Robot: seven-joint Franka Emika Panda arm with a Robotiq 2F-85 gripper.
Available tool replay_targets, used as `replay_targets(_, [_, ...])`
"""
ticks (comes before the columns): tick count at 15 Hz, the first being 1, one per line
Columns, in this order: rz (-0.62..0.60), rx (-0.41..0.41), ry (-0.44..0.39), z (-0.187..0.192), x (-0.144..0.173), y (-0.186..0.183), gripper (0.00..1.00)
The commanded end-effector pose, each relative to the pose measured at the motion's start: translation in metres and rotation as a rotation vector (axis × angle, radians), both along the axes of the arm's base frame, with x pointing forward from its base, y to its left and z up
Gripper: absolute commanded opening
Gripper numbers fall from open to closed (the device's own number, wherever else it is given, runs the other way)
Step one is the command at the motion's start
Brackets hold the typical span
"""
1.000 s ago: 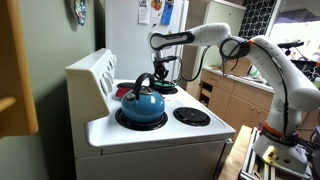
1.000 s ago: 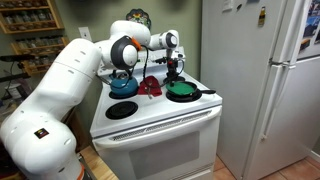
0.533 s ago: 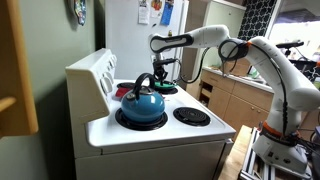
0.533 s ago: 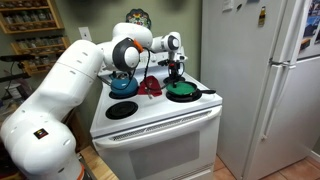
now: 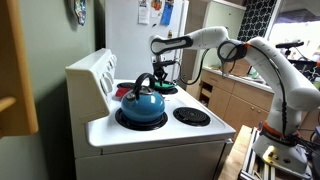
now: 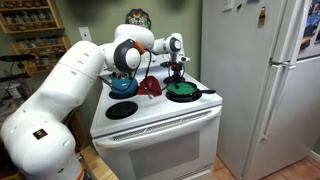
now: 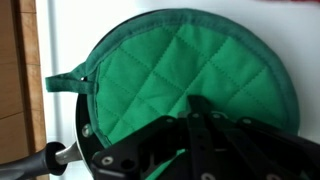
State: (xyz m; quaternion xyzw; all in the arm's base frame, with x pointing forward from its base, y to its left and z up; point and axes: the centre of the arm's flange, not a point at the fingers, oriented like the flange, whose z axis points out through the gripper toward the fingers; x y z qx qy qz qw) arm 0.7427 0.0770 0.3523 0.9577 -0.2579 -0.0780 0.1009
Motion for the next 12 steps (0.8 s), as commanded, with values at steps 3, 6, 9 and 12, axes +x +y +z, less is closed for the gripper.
replay_targets(3, [-0.073, -0.012, -0.056, -0.015, 0.01, -0.01, 0.0])
replay_targets(6, [-0.091, -0.015, -0.076, -0.015, 0.012, -0.012, 0.0])
replay_targets(9, [-0.105, -0.021, -0.107, -0.01, 0.014, -0.016, 0.0])
replay_targets(12, [-0.131, -0.015, -0.144, -0.009, 0.019, -0.022, 0.0])
